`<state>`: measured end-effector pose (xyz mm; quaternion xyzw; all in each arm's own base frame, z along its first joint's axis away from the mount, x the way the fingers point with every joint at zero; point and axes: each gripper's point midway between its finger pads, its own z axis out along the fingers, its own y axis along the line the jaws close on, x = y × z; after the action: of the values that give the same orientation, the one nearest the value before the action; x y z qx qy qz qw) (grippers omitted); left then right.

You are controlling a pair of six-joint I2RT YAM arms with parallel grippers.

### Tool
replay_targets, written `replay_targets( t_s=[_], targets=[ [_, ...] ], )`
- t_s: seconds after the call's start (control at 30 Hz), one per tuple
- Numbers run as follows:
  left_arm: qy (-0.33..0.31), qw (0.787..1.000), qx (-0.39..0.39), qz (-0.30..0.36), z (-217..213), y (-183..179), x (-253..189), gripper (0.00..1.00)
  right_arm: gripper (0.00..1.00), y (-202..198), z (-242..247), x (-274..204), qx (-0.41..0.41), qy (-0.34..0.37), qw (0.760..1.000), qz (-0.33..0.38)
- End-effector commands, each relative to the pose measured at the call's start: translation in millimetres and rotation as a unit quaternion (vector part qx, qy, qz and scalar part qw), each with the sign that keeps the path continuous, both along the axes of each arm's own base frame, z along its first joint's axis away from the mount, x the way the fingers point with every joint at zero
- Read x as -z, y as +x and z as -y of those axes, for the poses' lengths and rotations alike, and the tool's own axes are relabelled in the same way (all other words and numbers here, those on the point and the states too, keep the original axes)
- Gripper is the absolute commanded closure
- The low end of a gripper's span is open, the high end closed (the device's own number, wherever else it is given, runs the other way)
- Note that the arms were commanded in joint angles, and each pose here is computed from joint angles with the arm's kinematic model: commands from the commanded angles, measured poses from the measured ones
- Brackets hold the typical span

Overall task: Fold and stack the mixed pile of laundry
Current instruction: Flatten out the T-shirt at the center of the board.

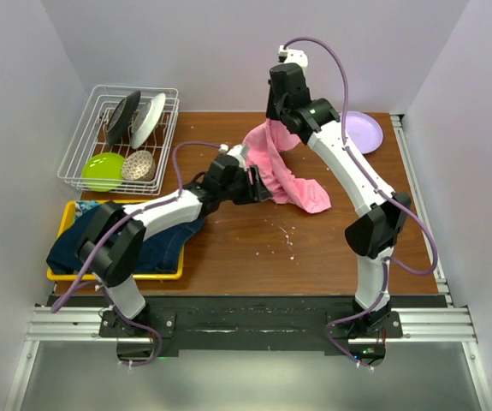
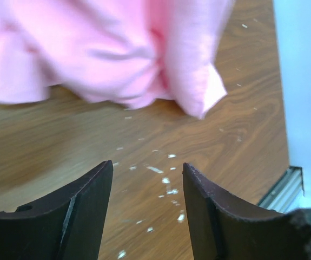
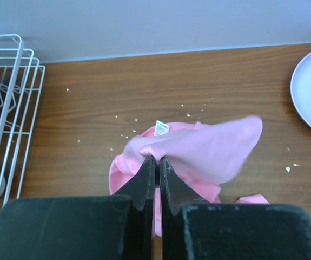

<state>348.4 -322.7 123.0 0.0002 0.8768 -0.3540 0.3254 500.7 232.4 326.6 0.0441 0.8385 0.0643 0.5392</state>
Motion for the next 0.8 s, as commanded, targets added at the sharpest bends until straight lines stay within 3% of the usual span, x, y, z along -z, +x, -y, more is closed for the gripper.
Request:
replay_targets(
  t_s=[0.0, 0.2, 0.63, 0.77],
  targets=[
    [-0.05, 0.997, 0.032, 0.049, 55, 3, -36, 0.41, 1.0, 0, 5, -33, -0.003, -0.001, 0.999, 0.035],
    [-0.059, 0.997, 0.036, 0.045, 106, -1, -17, 0.42, 1.0, -1, 6, -37, -0.005, 0.007, 0.999, 0.036],
    [-0.035, 0.999, -0.027, 0.033, 148, 4, 36, 0.41, 1.0, -8, 8, -39, -0.007, 0.014, 0.999, 0.037],
    [-0.034, 0.998, -0.047, 0.035, 154, 9, 44, 0.45, 1.0, -10, 9, -40, -0.008, 0.019, 0.999, 0.038]
  ],
)
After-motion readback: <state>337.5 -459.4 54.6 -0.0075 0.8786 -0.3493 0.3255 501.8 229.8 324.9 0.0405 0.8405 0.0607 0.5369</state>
